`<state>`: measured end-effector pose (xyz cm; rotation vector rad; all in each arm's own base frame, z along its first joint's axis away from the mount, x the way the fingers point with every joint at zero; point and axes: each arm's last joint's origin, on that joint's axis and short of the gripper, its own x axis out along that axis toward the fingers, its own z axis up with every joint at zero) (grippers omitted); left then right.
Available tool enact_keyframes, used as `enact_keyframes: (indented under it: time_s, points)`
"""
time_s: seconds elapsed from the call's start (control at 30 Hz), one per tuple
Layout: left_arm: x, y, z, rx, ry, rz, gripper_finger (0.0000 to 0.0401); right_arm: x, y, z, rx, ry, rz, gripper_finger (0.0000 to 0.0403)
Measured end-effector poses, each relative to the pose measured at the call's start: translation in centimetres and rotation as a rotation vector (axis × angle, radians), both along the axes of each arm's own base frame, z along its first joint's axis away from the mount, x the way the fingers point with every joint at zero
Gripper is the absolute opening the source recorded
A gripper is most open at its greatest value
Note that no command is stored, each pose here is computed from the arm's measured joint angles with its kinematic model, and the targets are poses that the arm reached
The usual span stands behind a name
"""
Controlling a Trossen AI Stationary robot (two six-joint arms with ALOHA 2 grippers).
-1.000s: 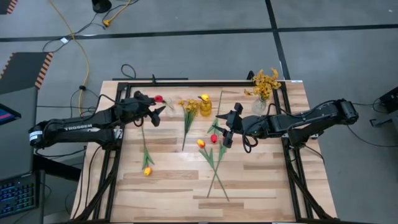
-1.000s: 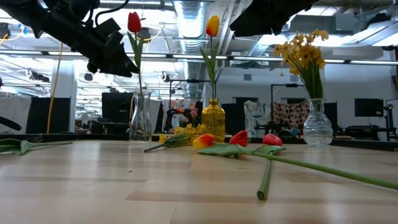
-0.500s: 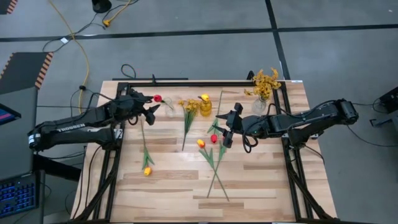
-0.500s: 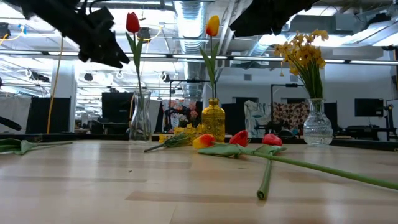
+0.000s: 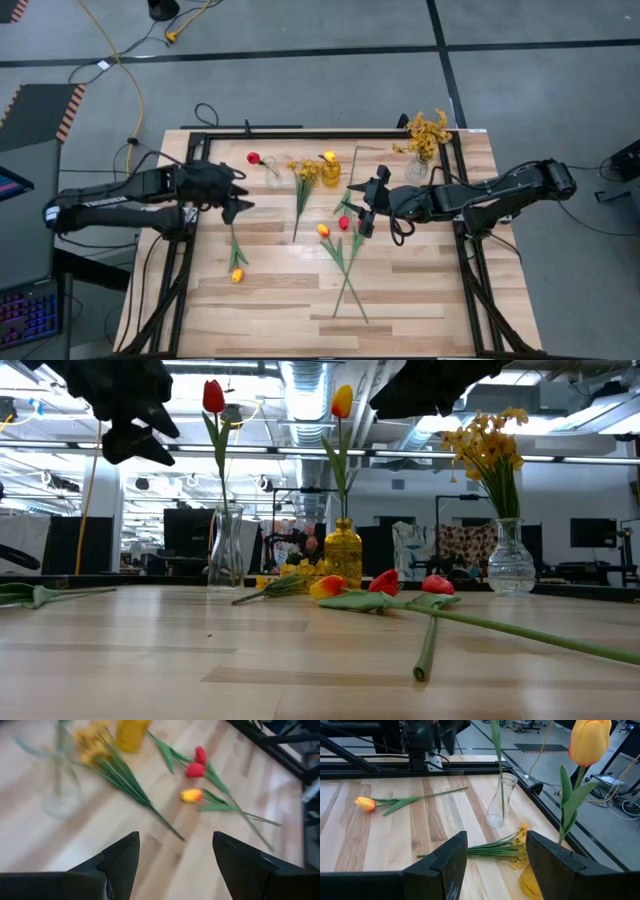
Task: Sort flowers into vase by color
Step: Put the yellow flowers into the right transparent flower vase
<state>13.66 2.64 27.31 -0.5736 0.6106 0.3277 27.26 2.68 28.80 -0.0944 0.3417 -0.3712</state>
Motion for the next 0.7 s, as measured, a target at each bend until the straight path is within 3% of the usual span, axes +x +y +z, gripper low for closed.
enact_keyframes:
  time_s: [0.2, 0.7]
  points:
    - [1.9, -2.1, -0.7, -0.037, 0.031, 0.022, 0.0239, 0.0, 0.0, 0.0, 0.000, 0.000, 0.000, 0.0230]
    - [9.6, -6.3, -4.7, 0.171, -0.021, 0.184, 0.0240, 0.0, 0.0, 0.0, 0.000, -0.002, 0.000, 0.0230]
